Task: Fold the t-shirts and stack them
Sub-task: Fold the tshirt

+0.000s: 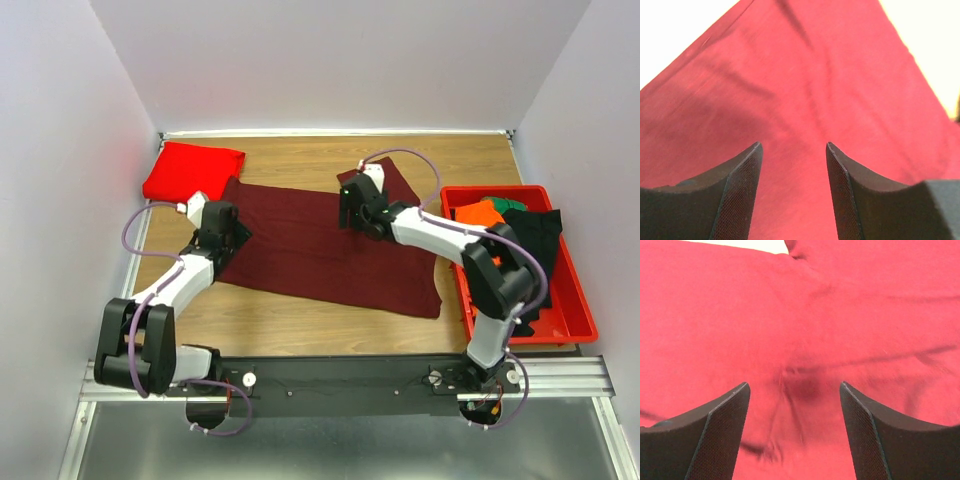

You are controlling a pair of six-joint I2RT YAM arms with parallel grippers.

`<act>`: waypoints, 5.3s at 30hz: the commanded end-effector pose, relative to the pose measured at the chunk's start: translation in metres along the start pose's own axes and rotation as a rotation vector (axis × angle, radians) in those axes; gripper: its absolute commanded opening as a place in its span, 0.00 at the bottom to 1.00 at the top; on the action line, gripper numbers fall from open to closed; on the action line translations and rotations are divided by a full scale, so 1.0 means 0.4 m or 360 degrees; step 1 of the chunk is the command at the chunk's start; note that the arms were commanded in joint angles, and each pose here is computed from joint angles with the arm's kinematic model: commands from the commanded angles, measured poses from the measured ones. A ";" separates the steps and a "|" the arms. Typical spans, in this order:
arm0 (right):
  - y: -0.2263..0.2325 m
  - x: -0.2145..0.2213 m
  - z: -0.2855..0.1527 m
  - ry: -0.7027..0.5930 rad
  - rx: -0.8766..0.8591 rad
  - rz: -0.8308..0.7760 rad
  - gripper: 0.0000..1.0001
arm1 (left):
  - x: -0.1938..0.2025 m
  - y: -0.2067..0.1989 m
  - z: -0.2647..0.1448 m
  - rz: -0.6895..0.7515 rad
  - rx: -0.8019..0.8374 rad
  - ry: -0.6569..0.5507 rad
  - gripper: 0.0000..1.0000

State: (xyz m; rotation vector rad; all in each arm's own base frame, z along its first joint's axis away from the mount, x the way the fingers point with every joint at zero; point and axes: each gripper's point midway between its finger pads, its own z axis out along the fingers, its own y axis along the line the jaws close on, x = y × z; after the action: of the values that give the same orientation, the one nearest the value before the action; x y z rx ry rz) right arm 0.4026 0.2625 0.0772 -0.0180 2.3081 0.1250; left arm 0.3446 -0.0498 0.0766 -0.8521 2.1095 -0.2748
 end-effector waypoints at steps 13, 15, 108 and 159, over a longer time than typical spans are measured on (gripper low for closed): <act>-0.115 0.277 -0.194 0.0317 -0.0111 0.0432 0.81 | -0.040 0.089 0.075 -0.0182 -0.0225 0.0059 0.55; -0.131 0.305 -0.200 0.0343 -0.0086 0.0475 0.81 | -0.027 0.134 0.067 -0.0205 -0.0290 0.0070 0.55; 0.719 0.434 -0.345 0.0208 -0.0875 -0.0744 0.96 | -0.595 -0.176 -0.407 0.0159 0.0274 -0.0854 0.92; -0.218 -0.279 0.266 -0.0005 -0.0202 0.0357 0.88 | -0.199 0.130 0.294 0.0174 -0.0794 0.0068 0.43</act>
State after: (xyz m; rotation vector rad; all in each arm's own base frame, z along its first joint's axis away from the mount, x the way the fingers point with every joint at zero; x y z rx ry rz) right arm 0.5468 0.1897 0.0878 0.1880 2.2969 0.4177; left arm 0.4448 0.0460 0.0281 -1.0145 2.3042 0.2493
